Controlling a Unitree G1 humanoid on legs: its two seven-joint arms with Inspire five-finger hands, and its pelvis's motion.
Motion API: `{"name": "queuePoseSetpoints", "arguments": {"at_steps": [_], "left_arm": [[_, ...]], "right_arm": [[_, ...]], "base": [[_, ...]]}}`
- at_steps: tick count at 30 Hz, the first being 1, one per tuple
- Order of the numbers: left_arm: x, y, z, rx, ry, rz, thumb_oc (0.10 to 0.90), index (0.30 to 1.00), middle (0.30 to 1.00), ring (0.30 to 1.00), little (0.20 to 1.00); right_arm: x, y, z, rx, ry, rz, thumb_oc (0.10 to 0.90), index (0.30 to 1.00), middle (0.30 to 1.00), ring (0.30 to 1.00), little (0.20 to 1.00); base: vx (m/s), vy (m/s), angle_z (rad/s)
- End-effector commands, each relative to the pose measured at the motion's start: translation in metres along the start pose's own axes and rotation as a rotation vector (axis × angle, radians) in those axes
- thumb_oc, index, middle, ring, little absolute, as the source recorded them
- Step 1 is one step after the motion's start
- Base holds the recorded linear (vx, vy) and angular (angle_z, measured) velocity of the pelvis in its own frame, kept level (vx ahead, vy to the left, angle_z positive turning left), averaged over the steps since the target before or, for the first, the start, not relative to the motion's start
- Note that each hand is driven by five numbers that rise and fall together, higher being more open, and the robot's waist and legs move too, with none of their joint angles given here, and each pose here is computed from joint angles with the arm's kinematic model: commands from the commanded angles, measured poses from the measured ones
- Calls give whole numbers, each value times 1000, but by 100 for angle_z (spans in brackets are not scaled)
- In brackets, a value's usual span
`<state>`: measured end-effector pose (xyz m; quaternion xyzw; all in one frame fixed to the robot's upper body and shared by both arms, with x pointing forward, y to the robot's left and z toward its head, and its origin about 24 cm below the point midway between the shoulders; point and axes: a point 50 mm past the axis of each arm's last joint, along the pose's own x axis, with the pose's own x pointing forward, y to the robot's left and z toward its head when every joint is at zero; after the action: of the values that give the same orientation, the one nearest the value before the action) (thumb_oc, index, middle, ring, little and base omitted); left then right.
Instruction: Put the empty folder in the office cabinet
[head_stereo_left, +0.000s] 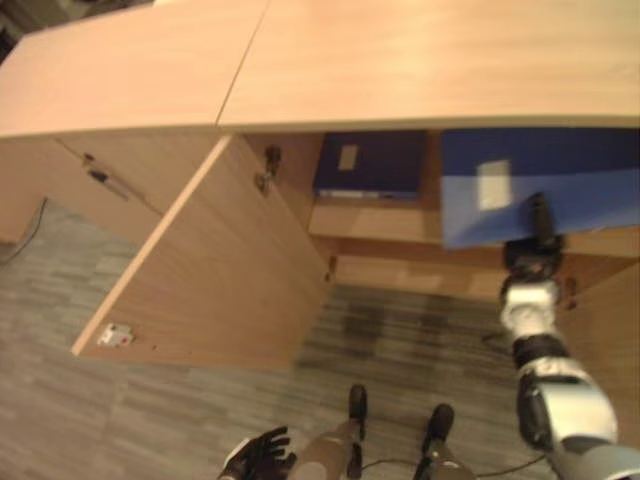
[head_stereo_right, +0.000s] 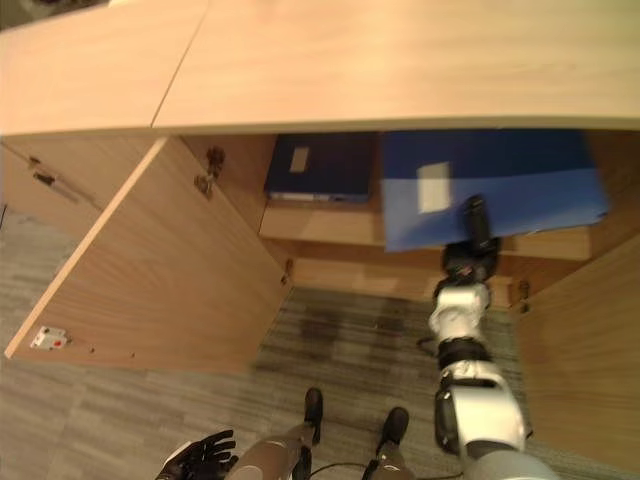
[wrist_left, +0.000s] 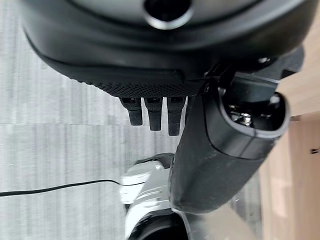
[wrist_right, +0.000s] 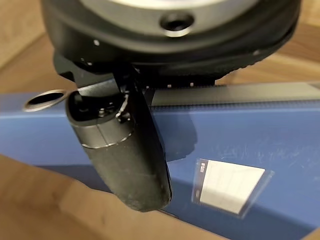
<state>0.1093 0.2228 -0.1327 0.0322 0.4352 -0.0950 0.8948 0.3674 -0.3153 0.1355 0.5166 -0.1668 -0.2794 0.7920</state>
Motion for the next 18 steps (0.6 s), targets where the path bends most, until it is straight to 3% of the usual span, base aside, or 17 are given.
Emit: {"name": "queuePoseSetpoints", "arguments": {"at_steps": [1, 9, 18], "left_arm": [[-1, 22, 27, 96, -84, 9, 800, 900, 900, 900, 900], [2, 26, 48, 183, -129, -16, 800, 900, 900, 900, 900], [4, 29, 56, 191, -147, 8, 800, 900, 900, 900, 900]], "right_arm": [[11, 68, 41, 46, -134, 204, 400, 300, 300, 300, 300], [23, 92, 110, 65, -266, 121, 400, 300, 300, 300, 300], [23, 102, 128, 18, -300, 74, 400, 300, 300, 300, 300]], "base": [[-12, -3, 4], [-5, 9, 6], [47, -15, 9]]}}
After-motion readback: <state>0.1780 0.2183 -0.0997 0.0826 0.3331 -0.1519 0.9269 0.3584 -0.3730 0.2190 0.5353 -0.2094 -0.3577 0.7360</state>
